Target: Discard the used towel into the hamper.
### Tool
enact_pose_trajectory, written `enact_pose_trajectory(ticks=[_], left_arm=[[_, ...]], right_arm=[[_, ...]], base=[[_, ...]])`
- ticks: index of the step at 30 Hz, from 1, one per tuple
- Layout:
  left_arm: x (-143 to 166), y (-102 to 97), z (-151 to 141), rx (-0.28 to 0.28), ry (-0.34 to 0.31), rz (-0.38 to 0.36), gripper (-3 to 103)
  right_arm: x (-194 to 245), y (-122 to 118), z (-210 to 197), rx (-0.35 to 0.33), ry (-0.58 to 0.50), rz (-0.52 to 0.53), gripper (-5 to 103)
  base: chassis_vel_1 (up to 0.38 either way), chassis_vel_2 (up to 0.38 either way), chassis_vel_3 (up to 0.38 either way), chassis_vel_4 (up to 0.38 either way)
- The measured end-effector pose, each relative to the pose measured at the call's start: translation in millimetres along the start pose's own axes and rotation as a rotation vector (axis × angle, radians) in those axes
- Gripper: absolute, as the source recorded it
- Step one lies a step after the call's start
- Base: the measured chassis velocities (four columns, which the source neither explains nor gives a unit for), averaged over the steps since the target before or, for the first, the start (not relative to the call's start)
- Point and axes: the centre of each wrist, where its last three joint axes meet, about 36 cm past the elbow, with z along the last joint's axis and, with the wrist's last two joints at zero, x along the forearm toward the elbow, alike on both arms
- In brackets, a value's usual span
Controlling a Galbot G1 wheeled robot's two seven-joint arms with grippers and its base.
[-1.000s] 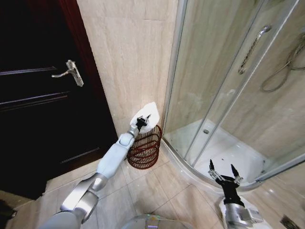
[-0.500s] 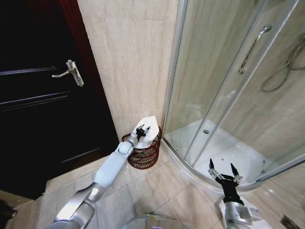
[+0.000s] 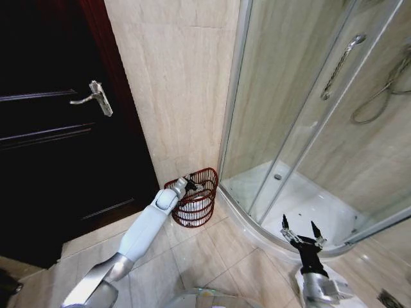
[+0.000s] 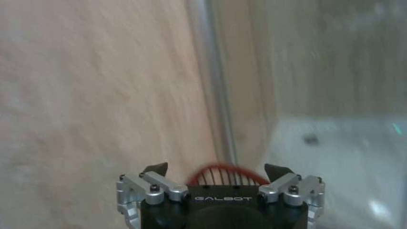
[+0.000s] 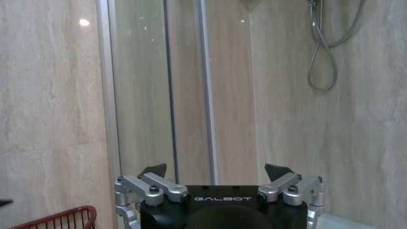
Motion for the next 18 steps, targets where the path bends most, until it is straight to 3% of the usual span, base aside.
enact_pose_trajectory(ticks=[1, 5, 8, 12, 14, 18], left_arm=[[11, -5.1, 2, 0.027, -0.042, -0.038, 100], [37, -17.7, 2, 0.084, -0.085, -0.094, 100], [79, -27.0, 0, 0.144, -0.142, -0.194, 100], [107, -31.5, 4, 0.170, -0.158, -0.257, 100], [142, -33.0, 9, 0.179, -0.173, -0.328, 100], [179, -29.7, 17, 0.173, -0.187, -0.407, 100]], right_arm=[[0, 0, -1, -0.001, -0.002, 0.000, 100], [0, 1, -2, -0.003, -0.006, -0.001, 100], [-2, 3, -8, -0.003, -0.014, -0.008, 100], [-3, 5, -15, 0.000, -0.021, -0.014, 100], [-3, 8, -27, 0.003, -0.033, -0.024, 100], [-1, 21, -44, -0.002, -0.045, -0.047, 100]], base=[[0.000, 0.000, 0.000, 0.000], [0.000, 0.000, 0.000, 0.000], [0.000, 0.000, 0.000, 0.000], [0.000, 0.000, 0.000, 0.000], [0.000, 0.000, 0.000, 0.000], [0.000, 0.000, 0.000, 0.000]])
